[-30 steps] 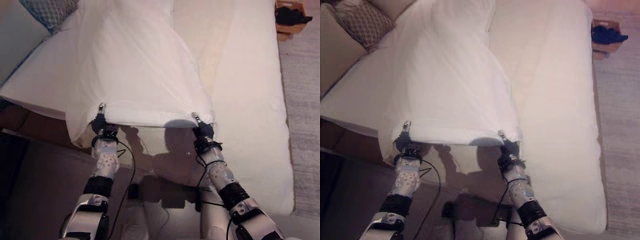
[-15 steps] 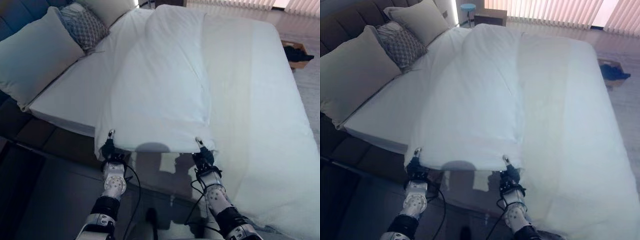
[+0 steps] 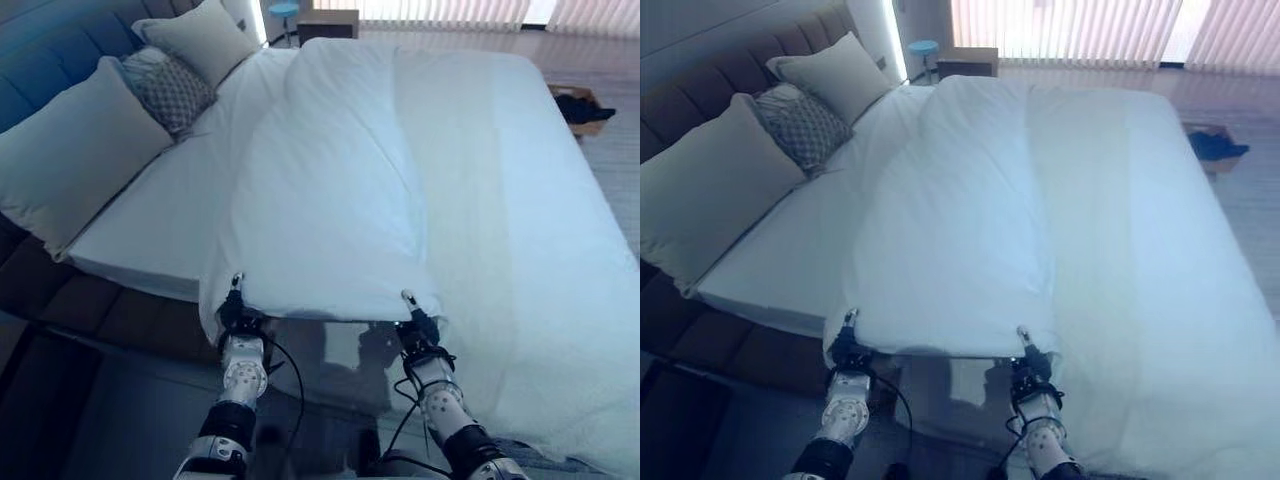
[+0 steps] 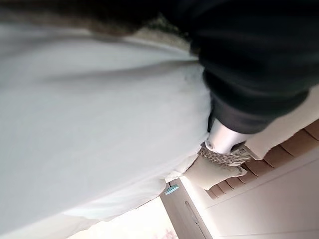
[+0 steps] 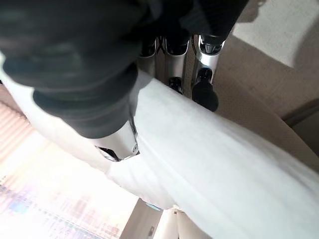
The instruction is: Make the bed
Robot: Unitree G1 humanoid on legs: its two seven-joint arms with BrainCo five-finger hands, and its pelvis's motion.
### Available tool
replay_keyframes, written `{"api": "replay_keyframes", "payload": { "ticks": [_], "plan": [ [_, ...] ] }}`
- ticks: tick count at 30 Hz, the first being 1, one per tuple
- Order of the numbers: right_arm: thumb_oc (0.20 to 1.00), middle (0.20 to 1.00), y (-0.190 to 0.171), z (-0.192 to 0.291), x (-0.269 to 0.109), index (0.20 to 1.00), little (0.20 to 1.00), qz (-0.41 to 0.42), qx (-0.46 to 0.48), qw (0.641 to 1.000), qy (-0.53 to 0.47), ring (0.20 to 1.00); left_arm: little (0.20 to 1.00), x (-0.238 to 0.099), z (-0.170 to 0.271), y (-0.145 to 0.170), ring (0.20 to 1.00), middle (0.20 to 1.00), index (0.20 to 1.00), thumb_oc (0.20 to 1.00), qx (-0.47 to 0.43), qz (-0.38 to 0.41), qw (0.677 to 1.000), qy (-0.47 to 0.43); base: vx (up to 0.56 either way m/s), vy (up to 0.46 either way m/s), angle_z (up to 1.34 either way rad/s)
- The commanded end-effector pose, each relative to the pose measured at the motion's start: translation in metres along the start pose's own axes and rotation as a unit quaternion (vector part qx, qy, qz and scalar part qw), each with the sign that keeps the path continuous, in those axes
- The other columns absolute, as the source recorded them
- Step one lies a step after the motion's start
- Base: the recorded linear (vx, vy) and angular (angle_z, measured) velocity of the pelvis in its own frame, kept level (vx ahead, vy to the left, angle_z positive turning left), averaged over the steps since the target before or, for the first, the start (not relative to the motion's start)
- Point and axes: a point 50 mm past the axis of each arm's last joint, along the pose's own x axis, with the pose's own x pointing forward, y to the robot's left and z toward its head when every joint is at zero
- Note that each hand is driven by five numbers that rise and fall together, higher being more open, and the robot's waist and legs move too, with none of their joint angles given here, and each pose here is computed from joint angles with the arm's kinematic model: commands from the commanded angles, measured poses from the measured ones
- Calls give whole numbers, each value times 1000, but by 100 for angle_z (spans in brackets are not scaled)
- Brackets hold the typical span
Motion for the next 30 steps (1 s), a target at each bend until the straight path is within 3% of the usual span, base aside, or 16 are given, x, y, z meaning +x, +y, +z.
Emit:
{"api": "replay_keyframes", "payload": {
  "ticks": [1,12,18,30],
  "plan": [
    [200,200,-17,23,0,200,200,-34,10,998,-46,200,200,4,93,8,200,200,200,200,-27,-2,985,-171,67,776,-89],
    [200,200,-27,-9,-9,200,200,-42,10,999,6,200,200,2,92,24,200,200,200,200,31,15,987,-158,-130,572,-31],
    [200,200,-39,-19,-12,200,200,-70,13,997,22,200,200,-8,92,51,200,200,200,200,15,60,984,-165,-84,158,-71],
    [200,200,-66,-2,-16,200,200,-114,-20,993,4,200,200,-31,53,100,200,200,200,200,-4,142,985,-101,-77,109,11]
  ]
}}
